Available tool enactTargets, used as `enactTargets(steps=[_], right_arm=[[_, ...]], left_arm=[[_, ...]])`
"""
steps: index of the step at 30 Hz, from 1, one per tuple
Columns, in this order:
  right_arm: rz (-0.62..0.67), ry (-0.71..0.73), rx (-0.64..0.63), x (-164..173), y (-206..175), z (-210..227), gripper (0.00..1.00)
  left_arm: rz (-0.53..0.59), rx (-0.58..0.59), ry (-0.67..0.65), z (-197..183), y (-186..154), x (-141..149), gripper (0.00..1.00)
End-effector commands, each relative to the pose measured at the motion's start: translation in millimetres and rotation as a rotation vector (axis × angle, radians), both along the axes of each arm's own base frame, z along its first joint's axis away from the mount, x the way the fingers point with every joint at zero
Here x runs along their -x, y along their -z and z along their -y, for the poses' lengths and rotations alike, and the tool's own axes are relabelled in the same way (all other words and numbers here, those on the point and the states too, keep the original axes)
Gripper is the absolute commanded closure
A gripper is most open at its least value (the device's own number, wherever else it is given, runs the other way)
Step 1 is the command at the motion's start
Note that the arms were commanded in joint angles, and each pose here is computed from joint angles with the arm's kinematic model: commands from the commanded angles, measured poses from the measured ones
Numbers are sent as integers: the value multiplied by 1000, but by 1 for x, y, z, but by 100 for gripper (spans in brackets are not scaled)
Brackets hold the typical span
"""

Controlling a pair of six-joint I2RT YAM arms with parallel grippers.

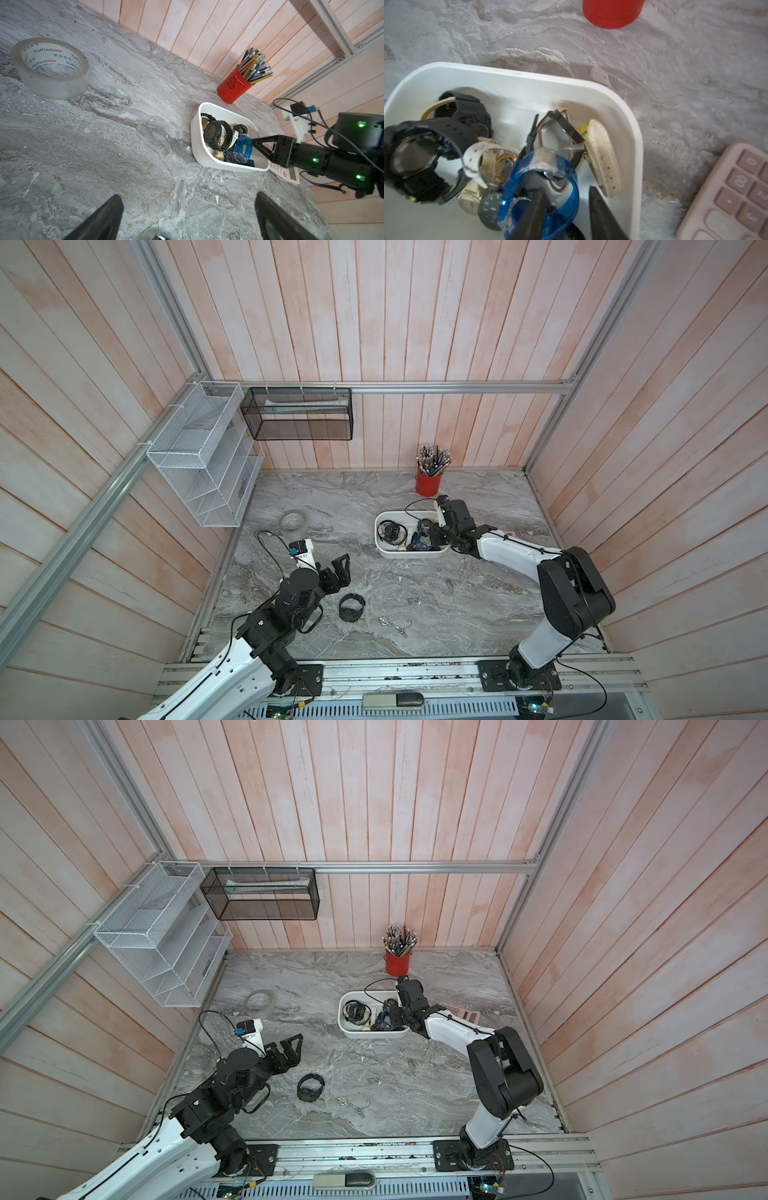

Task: Put the watch into the storage box
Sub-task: Place the watch in the storage box.

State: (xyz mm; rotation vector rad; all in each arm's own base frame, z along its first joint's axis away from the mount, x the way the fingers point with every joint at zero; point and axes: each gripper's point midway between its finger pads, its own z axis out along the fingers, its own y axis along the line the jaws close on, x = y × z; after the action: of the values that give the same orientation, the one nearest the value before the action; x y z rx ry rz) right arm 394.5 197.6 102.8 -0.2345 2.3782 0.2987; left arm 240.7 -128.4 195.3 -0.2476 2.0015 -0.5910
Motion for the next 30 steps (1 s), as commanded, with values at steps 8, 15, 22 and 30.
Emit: enactTargets(steps=[8,15,22,30], right_arm=[[121,-69,-175,26,-78,-7,34],[214,-75,-292,63,-83,5,21],[272,-54,-293,67,-93,14,16],[264,-61,-315,63,-93,8,15]], left_arm=[[6,15,9,6,-3,-5,0],[-24,13,20,9,4,-5,0],[-85,-2,22,8,16,0,0],[-295,-24,38,9,52,20,15]])
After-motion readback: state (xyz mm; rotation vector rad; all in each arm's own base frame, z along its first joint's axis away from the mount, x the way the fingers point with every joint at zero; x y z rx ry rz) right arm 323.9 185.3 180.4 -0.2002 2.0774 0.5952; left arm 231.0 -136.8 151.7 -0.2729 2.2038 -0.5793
